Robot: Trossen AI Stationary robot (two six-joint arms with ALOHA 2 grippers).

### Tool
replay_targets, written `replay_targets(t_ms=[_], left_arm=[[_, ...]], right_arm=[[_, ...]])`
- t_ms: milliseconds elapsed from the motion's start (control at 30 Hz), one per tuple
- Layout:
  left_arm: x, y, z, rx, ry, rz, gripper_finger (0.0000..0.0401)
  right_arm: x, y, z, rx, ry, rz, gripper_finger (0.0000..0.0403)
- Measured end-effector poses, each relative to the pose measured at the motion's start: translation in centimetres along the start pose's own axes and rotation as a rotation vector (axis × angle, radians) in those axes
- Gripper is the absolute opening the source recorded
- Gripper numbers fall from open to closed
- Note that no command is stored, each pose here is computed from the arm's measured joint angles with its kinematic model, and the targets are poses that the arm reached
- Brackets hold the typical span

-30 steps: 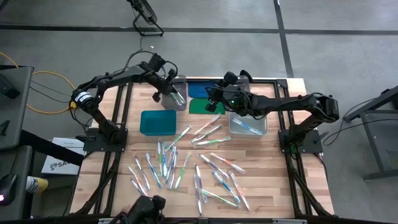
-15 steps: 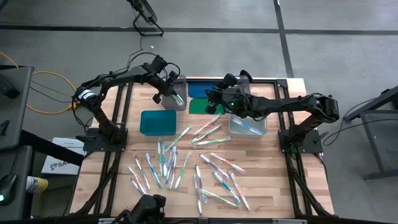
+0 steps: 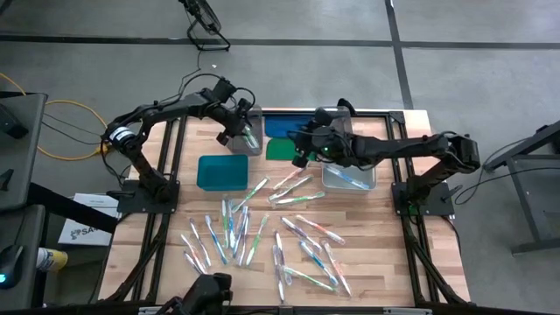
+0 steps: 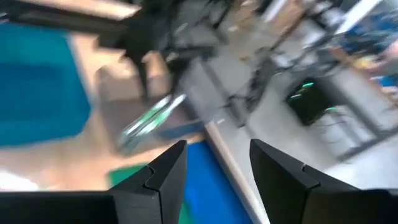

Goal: Pick & Place Toothbrushes
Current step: Put the orange toothbrush into the blue bin

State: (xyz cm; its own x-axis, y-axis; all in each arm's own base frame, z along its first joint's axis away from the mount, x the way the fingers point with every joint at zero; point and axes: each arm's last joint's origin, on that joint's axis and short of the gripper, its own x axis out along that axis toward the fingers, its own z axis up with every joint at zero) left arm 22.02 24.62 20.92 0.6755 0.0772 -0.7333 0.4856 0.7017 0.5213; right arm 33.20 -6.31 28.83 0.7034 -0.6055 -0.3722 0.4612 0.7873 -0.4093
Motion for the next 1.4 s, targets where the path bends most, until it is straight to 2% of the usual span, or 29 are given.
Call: replay_targets(t_ms=[133, 367, 667, 1033, 1400], left_arm=[[-1.1, 0.3, 0.6, -0.063, 0.001, 0.042, 0.0181], [-3.3, 0.7, 1.9, -0.116, -0.034, 0.107, 0.0162], [-3.9, 0.8, 2.3, -0.168, -0.064, 0.117, 0.0152], [-3.8, 0.6, 2.4, -0.171, -0.067, 0.108, 0.0151], [-3.8, 0.7, 2.4, -0.168, -0.068, 0.112, 0.0151]], right_arm=[[0.5, -0.6, -0.9, -0.009, 0.039, 0.172, 0.0168], [1.4, -1.9, -2.6, -0.036, 0.127, 0.383, 0.0168], [5.1, -0.7, -6.3, -0.133, 0.253, 0.587, 0.0167], [8.1, 1.7, -9.9, -0.213, 0.371, 0.691, 0.0147], [8.9, 2.4, -11.3, -0.254, 0.436, 0.682, 0.0147]])
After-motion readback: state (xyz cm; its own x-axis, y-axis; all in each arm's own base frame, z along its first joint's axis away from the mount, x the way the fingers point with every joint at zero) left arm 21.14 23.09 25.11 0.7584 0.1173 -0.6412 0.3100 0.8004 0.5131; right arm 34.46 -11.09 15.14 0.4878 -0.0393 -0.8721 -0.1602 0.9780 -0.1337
